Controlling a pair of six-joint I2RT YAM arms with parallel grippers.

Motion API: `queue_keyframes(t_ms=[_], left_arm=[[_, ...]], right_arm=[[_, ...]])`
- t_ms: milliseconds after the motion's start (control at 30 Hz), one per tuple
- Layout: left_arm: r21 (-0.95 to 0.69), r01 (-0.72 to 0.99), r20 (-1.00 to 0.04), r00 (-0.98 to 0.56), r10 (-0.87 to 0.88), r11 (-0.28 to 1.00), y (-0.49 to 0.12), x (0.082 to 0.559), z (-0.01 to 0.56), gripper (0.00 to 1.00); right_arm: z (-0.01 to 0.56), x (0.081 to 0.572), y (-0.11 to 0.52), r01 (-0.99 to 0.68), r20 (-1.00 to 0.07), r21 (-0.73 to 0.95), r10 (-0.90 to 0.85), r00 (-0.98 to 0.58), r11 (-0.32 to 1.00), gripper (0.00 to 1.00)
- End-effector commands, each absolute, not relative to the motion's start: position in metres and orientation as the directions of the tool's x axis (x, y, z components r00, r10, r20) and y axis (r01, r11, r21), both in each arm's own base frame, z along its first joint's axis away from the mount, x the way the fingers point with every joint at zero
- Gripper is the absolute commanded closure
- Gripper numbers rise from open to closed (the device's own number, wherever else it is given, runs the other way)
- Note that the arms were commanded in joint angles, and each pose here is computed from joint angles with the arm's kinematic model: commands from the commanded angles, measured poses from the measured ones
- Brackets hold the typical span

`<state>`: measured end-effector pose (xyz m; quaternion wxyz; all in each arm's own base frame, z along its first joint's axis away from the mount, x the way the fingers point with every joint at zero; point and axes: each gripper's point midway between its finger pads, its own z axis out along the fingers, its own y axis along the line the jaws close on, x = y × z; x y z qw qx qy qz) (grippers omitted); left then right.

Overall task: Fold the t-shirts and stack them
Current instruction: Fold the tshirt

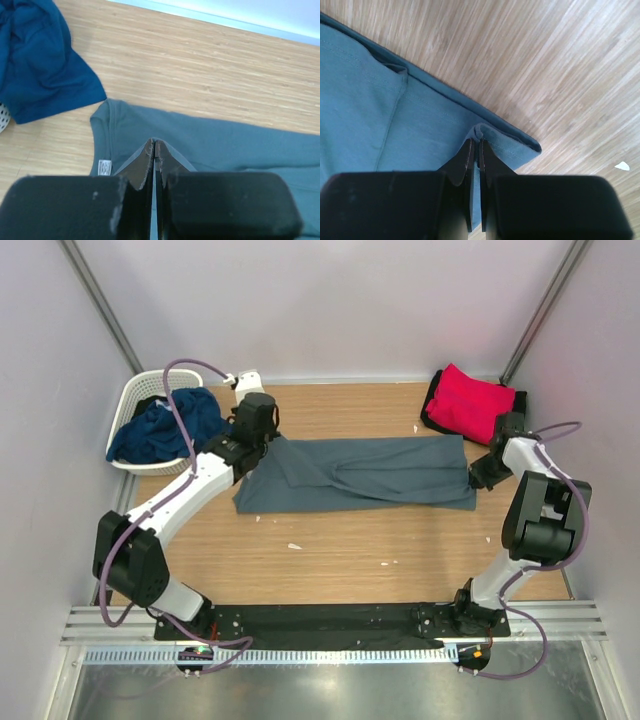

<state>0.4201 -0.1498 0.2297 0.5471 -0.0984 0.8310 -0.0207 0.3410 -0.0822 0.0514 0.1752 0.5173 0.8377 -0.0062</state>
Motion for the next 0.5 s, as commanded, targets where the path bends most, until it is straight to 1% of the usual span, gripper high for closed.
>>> queue_keyframes(t_ms=[0,300,467], left_arm=[[-0.184,-0.126,-0.938,-0.274,-0.212,0.975,-0.155,0.444,0.266,1.00],[-0.170,-0.098,-0.957,-0.223,-0.188,0.981,-0.161,0.468,0.278,1.00],[-0.153,-0.119,-0.958,-0.227,-0.177,0.981,-0.162,0.479,0.264,1.00]], right_arm=[[0.065,0.363,-0.087,0.850,-0.337,0.215,0.854,-0.397,0.480,0.99],[0.060,0.375,-0.088,0.845,-0.324,0.217,0.852,-0.411,0.490,0.99],[0.057,0.384,-0.089,0.839,-0.322,0.218,0.848,-0.420,0.498,0.98]])
